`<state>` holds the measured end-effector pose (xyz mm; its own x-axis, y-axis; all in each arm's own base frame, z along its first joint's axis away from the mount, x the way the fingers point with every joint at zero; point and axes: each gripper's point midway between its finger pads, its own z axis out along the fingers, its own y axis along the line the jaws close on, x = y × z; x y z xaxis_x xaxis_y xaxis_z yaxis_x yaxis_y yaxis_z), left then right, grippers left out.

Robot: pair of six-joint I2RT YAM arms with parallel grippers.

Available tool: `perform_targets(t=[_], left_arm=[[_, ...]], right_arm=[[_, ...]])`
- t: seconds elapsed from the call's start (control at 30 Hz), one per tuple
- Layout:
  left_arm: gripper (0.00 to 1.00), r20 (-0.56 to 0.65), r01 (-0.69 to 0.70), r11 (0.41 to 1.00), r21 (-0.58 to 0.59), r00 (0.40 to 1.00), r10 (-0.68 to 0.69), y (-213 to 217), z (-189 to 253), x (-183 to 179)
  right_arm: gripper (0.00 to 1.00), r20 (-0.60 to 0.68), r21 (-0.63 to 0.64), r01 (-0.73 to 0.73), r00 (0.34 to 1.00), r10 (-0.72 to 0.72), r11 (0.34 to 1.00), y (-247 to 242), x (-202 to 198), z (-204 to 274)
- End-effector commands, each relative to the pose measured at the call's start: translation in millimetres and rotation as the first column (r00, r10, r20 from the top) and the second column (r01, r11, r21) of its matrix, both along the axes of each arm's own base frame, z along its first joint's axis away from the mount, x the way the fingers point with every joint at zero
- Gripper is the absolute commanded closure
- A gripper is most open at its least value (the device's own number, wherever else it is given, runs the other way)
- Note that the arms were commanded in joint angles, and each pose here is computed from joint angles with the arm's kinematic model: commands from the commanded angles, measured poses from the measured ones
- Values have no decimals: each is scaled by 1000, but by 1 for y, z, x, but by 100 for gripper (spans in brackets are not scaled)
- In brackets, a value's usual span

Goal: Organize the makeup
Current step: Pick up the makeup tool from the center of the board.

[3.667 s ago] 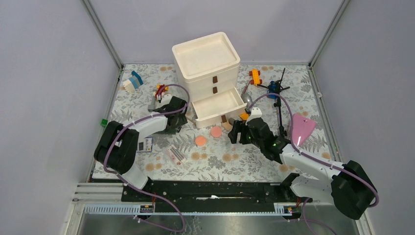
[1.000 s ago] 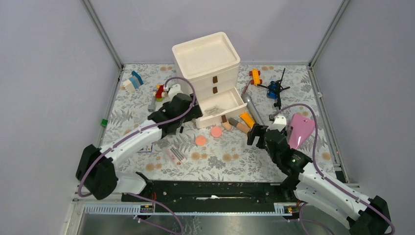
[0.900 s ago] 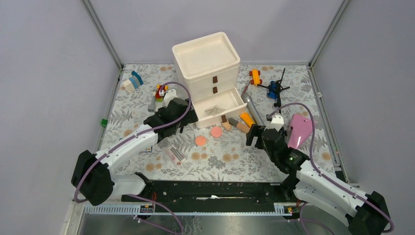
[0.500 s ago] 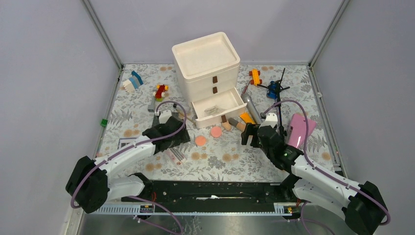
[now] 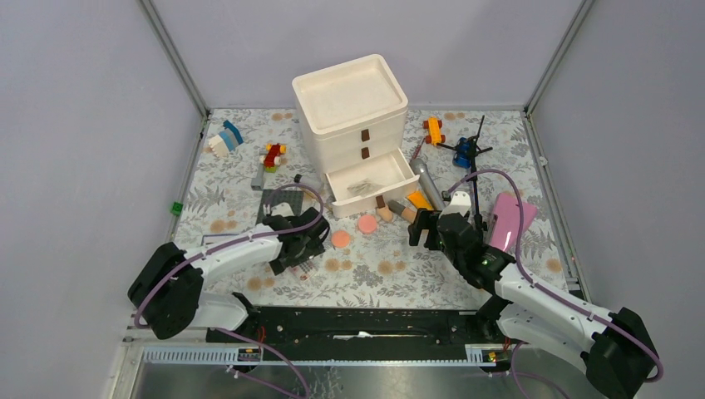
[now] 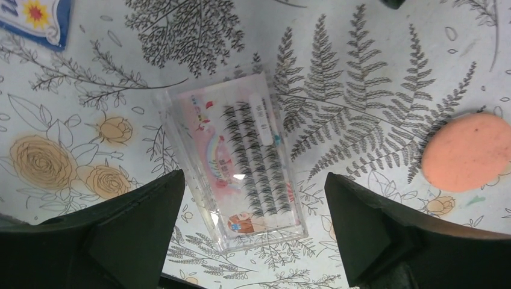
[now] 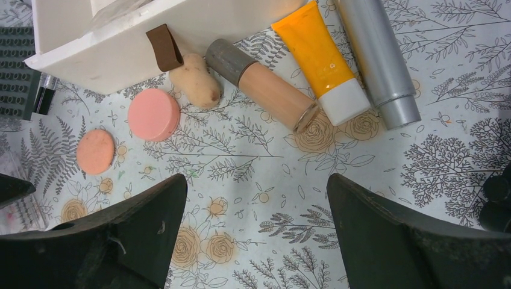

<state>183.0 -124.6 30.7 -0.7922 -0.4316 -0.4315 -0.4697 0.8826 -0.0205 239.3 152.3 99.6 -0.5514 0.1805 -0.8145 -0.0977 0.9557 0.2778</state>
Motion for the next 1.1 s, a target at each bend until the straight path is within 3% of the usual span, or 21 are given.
perform_targets(t=[0.0,0.4,0.73,0.9,1.07], left_arm=[[1,35,-75,996,-43,996,77,3,0,-4],[2,-11,-78,996,-52,997,77,-1,-28,-10],[47,53,-40,996,-82,998,45,-3,-21,-2],[71,132,29,996,-84,991,-17,-9,5,14],[79,250,153,988,-26,958,-141,-19,59,45]], right_arm=[[7,34,42,-13,999,12,999,9,4,14],[7,37,45,-13,999,12,999,8,4,15],[6,43,51,-8,999,6,999,7,3,16],[6,48,56,-5,999,3,998,6,3,18],[6,56,51,1,998,-4,999,3,2,20]])
